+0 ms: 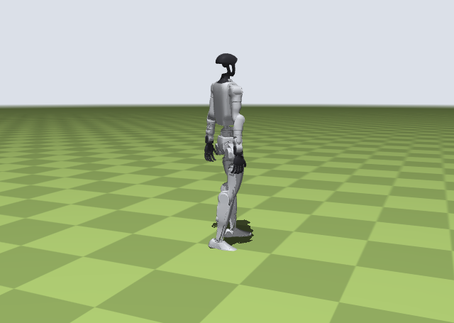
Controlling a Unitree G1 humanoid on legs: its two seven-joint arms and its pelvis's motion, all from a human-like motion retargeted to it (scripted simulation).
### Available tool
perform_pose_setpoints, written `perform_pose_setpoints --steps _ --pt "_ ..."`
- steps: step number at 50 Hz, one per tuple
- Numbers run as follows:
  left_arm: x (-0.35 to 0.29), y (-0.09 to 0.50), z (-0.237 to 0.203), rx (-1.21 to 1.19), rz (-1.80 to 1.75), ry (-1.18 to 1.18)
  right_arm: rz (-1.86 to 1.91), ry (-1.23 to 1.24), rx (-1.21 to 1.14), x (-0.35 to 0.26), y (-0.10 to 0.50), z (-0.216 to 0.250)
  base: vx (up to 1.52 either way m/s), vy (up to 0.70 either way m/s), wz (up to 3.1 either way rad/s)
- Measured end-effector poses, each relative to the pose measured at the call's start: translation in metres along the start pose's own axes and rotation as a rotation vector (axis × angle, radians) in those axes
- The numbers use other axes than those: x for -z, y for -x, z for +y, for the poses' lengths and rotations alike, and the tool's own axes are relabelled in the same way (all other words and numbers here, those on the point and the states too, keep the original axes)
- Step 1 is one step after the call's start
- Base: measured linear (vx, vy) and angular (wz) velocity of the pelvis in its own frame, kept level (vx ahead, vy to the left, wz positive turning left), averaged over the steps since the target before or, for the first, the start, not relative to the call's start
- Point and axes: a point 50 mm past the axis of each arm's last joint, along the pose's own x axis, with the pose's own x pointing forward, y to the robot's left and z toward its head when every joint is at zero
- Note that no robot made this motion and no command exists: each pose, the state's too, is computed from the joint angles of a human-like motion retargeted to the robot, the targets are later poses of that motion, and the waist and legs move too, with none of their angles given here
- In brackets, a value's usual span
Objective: In place motions
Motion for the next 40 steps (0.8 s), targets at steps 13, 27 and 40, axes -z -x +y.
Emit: perform_pose_setpoints --steps 13,27,40 --pt "0.007 0.003 0.016 -0.048 0.016 0.014 -0.034 -0.037 0.016 -0.004 0.000 -0.004 -0.09 0.21 1.46" --pt "0.016 0.002 0.005 0.003 0.035 -0.043 -0.164 -0.072 -0.012 -0.042 -0.001 0.003 -0.13 0.04 0.79" --pt "-0.019 -0.001 -0.010 0.052 -0.055 -0.044 -0.149 -0.018 -0.047 -0.037 -0.002 0.014 -0.03 0.00 0.20"
